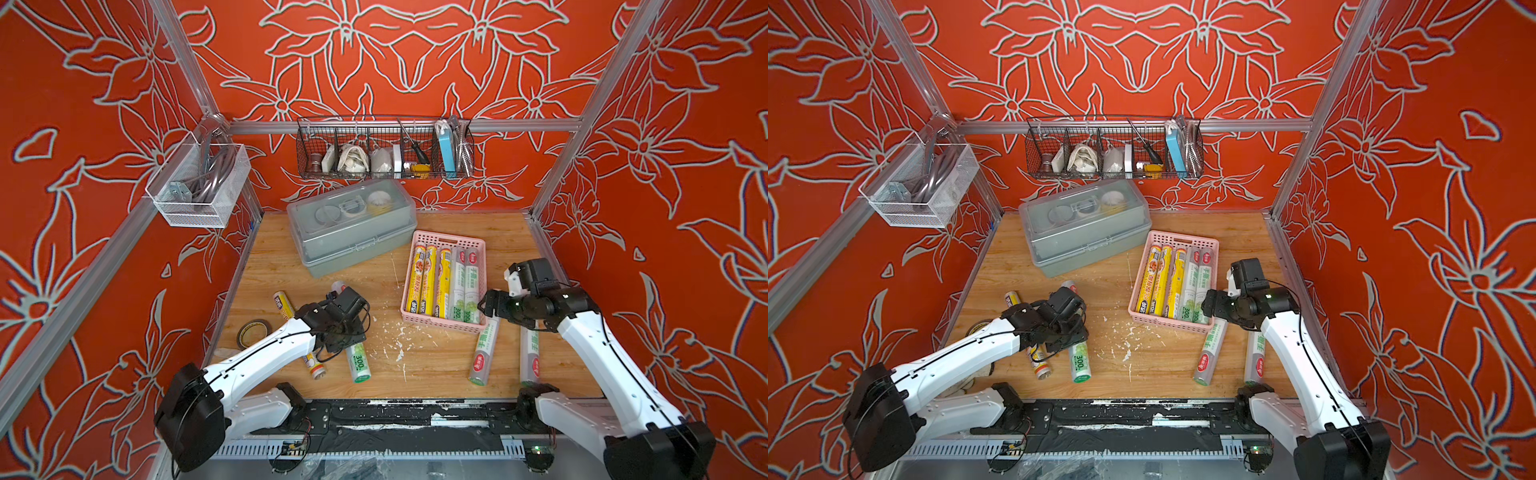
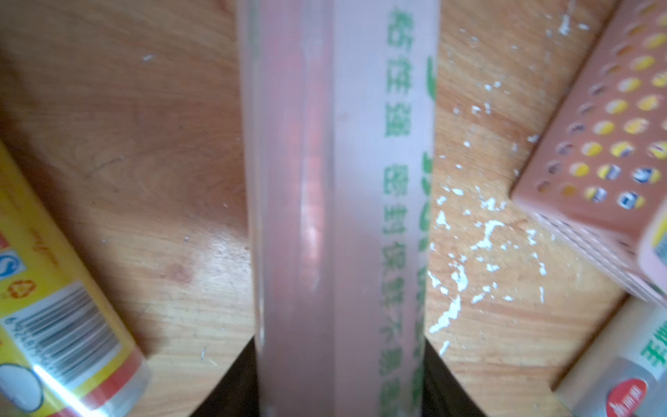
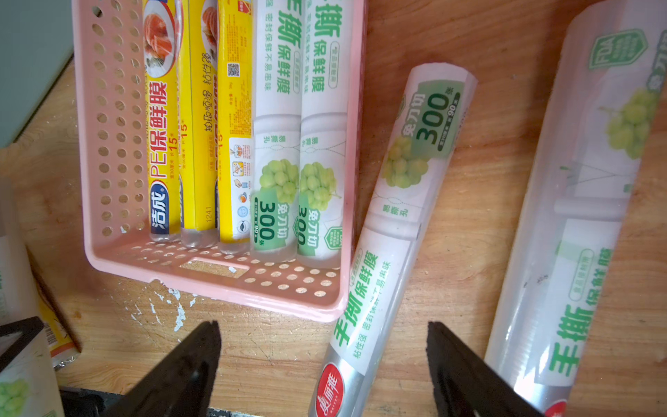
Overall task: Put the plastic wrap into the basket
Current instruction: Pick up the plastic wrap from the center of the board, then place the plastic wrap in the basket, then adjust the plastic wrap in the basket, then pick up the plastic wrap from the center of the board.
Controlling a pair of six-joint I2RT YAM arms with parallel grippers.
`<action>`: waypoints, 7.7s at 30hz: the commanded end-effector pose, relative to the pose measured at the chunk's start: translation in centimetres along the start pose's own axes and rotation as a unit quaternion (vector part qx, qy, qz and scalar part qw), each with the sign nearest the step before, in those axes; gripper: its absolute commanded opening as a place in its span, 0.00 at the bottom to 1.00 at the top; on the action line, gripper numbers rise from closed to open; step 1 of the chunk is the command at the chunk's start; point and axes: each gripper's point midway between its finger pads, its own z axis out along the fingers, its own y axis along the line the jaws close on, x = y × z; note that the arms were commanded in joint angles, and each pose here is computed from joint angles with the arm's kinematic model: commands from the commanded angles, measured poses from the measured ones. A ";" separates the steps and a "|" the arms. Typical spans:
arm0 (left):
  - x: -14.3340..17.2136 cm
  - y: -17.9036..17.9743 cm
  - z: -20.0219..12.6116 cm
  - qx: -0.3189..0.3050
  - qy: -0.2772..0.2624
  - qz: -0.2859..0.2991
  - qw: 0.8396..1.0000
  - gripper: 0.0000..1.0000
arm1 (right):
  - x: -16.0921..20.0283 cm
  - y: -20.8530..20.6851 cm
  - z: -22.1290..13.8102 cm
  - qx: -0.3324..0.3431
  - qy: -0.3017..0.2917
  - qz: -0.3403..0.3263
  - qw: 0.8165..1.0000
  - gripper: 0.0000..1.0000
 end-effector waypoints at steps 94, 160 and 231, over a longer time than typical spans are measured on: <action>-11.0 -23.9 12.7 -0.017 -0.010 0.284 0.959 0.58 | 0.9 -7.6 0.1 0.168 0.058 0.095 0.980 0.84; -12.0 -24.1 -1.8 0.034 -0.065 0.265 0.961 0.63 | 0.5 -14.2 2.4 0.236 0.162 0.121 0.950 0.88; -11.5 -18.3 -10.3 0.065 -0.158 0.253 0.952 0.63 | -13.4 6.1 4.3 0.077 0.086 0.073 0.991 0.30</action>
